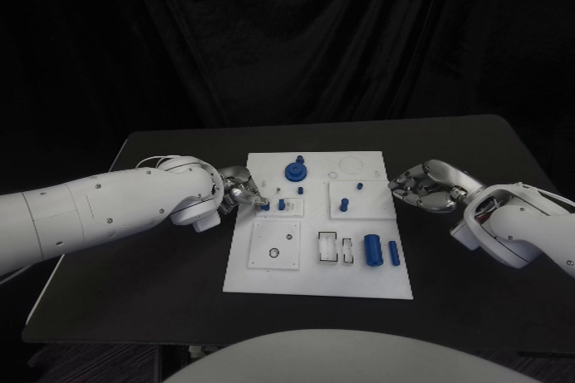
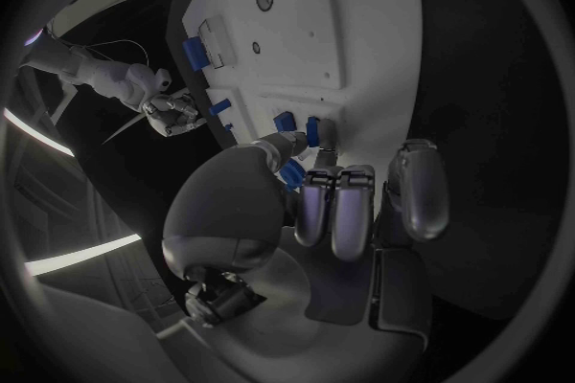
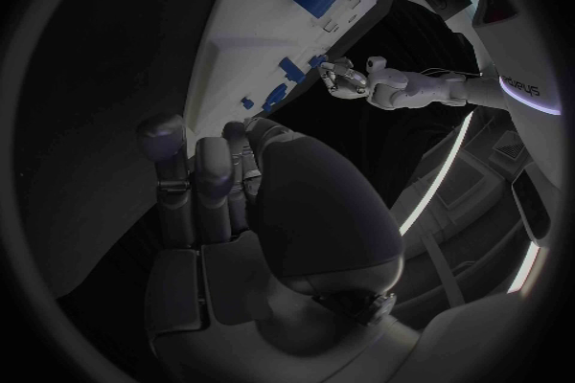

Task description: Assemble the parts on the task board

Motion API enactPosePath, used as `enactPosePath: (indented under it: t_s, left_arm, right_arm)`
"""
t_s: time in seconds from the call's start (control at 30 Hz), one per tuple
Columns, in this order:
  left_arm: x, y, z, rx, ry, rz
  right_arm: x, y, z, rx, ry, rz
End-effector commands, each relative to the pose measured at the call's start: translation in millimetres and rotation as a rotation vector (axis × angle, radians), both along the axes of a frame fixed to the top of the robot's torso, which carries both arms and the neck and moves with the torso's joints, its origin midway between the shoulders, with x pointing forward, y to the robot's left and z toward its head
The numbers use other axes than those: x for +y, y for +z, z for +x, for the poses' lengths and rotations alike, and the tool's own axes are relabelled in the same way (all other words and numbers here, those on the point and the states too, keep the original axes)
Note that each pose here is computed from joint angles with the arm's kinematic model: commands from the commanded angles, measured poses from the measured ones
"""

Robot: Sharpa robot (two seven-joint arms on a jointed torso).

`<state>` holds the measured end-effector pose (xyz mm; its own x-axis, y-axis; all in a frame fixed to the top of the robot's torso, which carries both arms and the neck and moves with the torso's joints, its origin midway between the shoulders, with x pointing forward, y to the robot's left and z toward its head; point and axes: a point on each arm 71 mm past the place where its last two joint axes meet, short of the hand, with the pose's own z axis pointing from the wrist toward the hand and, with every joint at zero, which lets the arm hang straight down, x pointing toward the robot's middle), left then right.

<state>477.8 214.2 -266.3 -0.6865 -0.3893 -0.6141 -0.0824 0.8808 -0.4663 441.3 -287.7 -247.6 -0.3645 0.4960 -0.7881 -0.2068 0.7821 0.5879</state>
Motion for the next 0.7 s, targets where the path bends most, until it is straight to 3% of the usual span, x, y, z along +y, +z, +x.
enactPosePath:
  t_s: [0.03, 0.7]
  left_arm:
    - [-0.8, -1.2, -0.5, -0.01, 0.004, -0.02]
    - [0.9, -4.9, 0.1, -0.016, 0.009, -0.025]
  right_arm:
    - [-0.9, -1.5, -0.8, 0.007, -0.009, -0.004]
    - [-0.5, -2.0, -0.9, 0.01, -0.008, -0.005]
